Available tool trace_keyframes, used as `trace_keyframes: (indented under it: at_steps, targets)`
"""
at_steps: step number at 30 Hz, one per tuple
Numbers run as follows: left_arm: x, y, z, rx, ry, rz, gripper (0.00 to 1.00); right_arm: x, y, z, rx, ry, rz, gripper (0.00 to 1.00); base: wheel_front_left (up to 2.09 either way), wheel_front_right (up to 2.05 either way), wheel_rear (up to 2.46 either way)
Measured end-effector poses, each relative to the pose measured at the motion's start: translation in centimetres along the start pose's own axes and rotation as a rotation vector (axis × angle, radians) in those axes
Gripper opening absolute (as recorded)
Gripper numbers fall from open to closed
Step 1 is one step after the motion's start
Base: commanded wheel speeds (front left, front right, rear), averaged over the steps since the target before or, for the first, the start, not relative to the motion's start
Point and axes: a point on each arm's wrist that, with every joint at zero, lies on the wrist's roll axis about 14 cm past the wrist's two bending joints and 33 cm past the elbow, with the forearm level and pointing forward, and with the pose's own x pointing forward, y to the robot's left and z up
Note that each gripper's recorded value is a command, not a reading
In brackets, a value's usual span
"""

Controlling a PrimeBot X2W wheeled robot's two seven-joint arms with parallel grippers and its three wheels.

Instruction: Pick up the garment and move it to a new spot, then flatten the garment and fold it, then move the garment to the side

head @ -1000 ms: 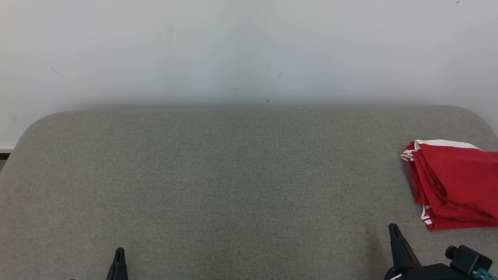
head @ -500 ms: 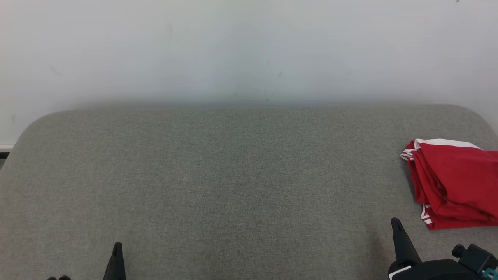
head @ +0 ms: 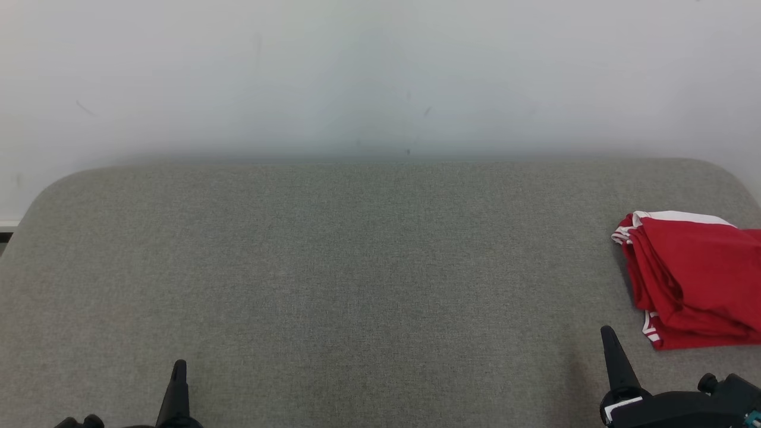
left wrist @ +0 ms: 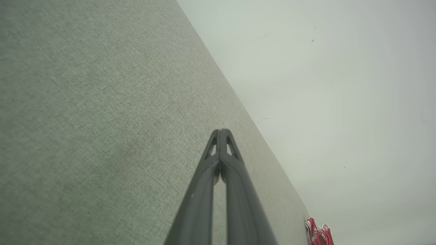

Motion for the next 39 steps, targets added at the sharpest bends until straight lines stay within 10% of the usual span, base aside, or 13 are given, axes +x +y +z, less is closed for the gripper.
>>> trace_keyframes:
  at_steps: [39]
  targets:
    - [1.5,-1.8,0.6,-0.338,0.031,-0.059,0.00,0.8,0.6,1.2,0.369,-0.045,0.030,0.00,0.00,0.00,0.00]
